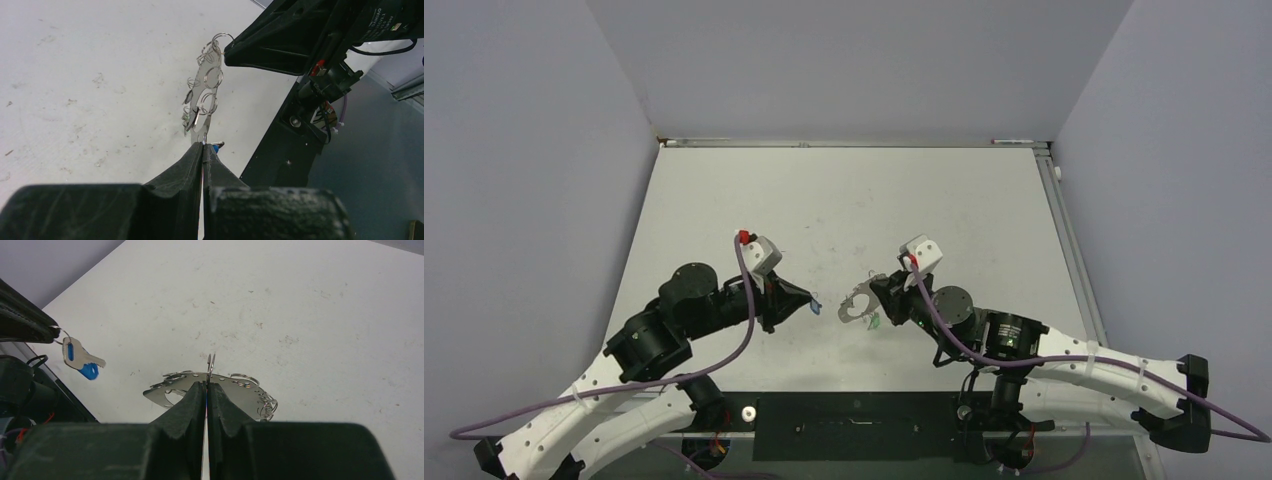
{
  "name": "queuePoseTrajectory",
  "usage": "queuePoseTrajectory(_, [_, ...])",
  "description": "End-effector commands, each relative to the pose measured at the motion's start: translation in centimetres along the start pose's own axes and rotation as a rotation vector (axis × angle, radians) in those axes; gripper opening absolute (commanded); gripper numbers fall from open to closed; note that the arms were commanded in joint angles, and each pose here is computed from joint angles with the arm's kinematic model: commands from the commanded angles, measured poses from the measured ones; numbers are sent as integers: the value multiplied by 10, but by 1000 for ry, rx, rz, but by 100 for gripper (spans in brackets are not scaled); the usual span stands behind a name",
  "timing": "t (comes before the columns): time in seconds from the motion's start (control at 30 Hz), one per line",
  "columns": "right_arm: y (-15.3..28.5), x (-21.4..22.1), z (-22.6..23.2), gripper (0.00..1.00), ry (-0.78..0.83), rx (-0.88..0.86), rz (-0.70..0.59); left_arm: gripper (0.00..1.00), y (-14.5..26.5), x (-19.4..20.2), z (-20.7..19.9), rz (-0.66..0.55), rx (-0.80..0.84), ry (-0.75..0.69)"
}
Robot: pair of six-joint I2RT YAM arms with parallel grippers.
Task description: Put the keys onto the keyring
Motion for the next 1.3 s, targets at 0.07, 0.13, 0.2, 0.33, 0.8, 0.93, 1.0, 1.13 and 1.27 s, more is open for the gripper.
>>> queuePoseTrajectory(0.07, [-1, -9, 14, 5, 17, -35, -104, 0, -7, -25, -16, -51, 132, -32])
queuePoseTrajectory(0.13, [-1, -6, 15, 5, 48, -33, -105, 0, -6, -29, -16, -47, 130, -50])
queuePoseTrajectory(0.2, [-2, -4, 18, 5, 79, -40, -103, 0, -5, -33, -15, -41, 120, -72])
queuePoseTrajectory(0.33, [-2, -2, 21, 5, 122, -60, -100, 0, -4, -40, -14, -16, 130, -128])
queuePoseTrajectory(0.8, [-4, -3, 21, 5, 173, -49, -75, 0, -25, -33, 3, 55, 56, -221])
queuePoseTrajectory(0.93, [-2, -6, 24, 5, 168, -63, -78, 0, -26, -34, 7, 48, 31, -226])
queuePoseTrajectory(1.0, [-2, -6, 26, 5, 165, -75, -77, 0, -27, -32, 9, 46, 17, -226])
queuePoseTrajectory(1.13, [-3, -9, 34, 5, 159, -100, -76, 0, -31, -27, 11, 49, 8, -220])
queuePoseTrajectory(1.27, [-6, -7, 42, 5, 152, -114, -68, 0, -34, -21, 13, 61, -4, -207])
Point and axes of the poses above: each gripper's point midway between its finger pads, its own y axis back along the fingers, its own z axis along the line the jaws close on, x = y × z, the point moved 5 cm from there along y, back along the fingers, and after that the axes turned 9 degrees about -y, right-handed, at the moved point
